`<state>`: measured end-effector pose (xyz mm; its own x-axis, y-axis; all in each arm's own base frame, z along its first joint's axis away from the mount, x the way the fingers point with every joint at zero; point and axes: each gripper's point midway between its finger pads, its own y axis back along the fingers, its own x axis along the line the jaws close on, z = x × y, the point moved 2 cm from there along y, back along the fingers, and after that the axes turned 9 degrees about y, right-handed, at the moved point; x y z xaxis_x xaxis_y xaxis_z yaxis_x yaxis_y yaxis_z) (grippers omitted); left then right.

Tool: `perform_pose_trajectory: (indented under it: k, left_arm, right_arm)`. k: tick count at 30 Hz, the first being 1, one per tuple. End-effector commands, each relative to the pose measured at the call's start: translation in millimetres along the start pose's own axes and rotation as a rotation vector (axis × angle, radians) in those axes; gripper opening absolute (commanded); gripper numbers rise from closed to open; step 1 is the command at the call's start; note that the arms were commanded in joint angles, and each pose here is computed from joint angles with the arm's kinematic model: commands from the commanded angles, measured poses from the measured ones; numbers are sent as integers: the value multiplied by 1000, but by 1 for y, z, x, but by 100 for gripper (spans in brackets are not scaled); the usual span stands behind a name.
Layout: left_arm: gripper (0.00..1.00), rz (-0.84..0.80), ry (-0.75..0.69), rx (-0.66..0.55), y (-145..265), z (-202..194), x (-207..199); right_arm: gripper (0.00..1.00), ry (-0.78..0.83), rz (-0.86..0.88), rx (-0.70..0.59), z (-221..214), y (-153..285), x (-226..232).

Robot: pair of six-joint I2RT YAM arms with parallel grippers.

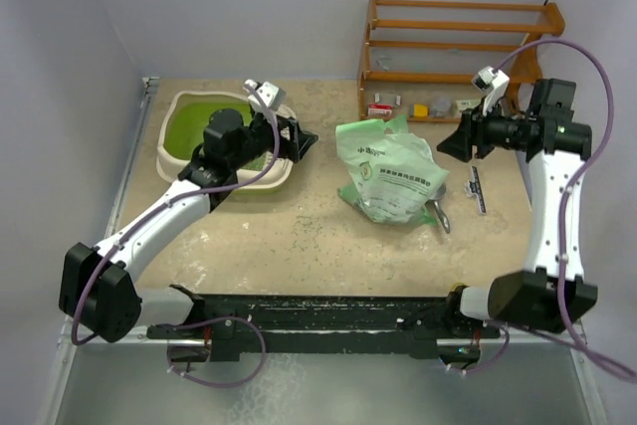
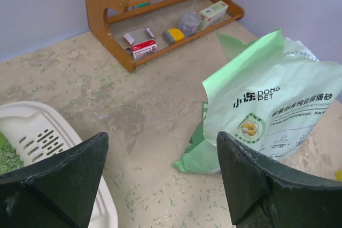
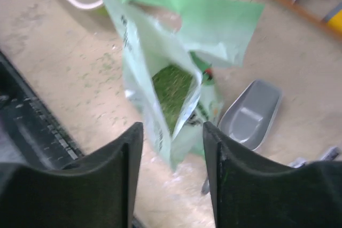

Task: Fill the litter box with clean litter
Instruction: Adjust the cat litter bag at the center of the board.

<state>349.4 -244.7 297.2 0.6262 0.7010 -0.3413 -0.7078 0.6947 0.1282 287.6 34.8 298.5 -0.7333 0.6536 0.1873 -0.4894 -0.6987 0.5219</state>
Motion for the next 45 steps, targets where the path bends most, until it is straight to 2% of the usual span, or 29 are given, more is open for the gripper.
perform_pose_trajectory:
  k: [1, 2, 3, 6, 7, 9, 10, 11, 12, 13, 14, 15, 16, 17, 19, 23, 26, 29, 31, 32, 34, 37, 38, 45]
  left_arm:
    - [79, -115, -10, -258, 18, 44, -25]
    - [79, -126, -3, -254, 17, 41, -26]
    - [73, -144, 15, -240, 16, 37, -28]
    - [38, -203, 91, -214, 14, 27, -37]
    - [34, -217, 96, -204, 14, 25, -39]
    - [45, -260, 106, -188, 15, 15, -43]
    - [58, -274, 128, -196, 18, 13, -45]
    - [66, -282, 133, -218, 23, 11, -46]
    - [69, -295, 138, -265, 28, 12, -47]
    - [71, -309, 158, -328, 34, 13, -48]
    - [72, -305, 189, -404, 40, 14, -44]
    - [72, -286, 221, -481, 46, 15, -38]
    - [73, -269, 257, -534, 51, 12, -31]
    - [73, -269, 272, -573, 53, 9, -27]
    - [74, -360, 185, -592, 54, -3, -35]
    - [75, -449, 62, -377, 8, -32, -46]
    - [75, -384, -71, -239, -23, -55, -45]
    - [75, -311, -193, -160, -42, -71, -43]
    - [77, -290, -225, -163, -48, -76, -37]
    - [79, -280, -254, -171, -51, -77, -33]
    - [81, -252, -280, -160, -61, -88, -23]
    - [81, -243, -312, -154, -75, -105, -13]
    - [81, -239, -312, -156, -78, -110, -10]
    - [83, -196, -329, -226, -82, -121, 9]
  right_arm:
    - [52, 55, -179, -211, 45, -4, -24]
    - [52, 28, -185, -213, 41, -4, -21]
    - [53, 12, -183, -206, 34, -5, -17]
    - [54, -38, -180, -188, 19, -2, -3]
    - [54, -40, -170, -185, 14, 0, 4]
    - [48, -50, -229, -162, 2, 8, 13]
    - [44, -84, -297, -164, -5, 13, 12]
    - [44, -72, -362, -185, -7, 21, 13]
    - [46, -20, -427, -214, -9, 31, 20]
    - [50, 1, -480, -252, -11, 36, 23]
    - [67, 29, -515, -291, -14, 39, 27]
    - [89, 55, -534, -308, -21, 40, 31]
    - [97, 80, -539, -320, -29, 37, 34]
    - [98, 103, -539, -323, -33, 36, 37]
    - [92, 111, -519, -276, -44, 31, 36]
    - [86, 154, -437, -146, -68, 17, 29]
    - [82, 290, -378, -88, -91, 8, 27]
    - [76, 290, -367, -76, -99, 10, 13]
    - [73, 240, -323, -150, -98, 19, 6]
    - [74, 226, -241, -241, -91, 21, 10]
    - [80, 195, -131, -314, -90, 24, 9]
    - [79, 162, 38, -325, -93, 24, 7]
    - [78, 78, 73, -326, -97, 21, -4]
    - [77, 51, 104, -360, -120, 6, -24]
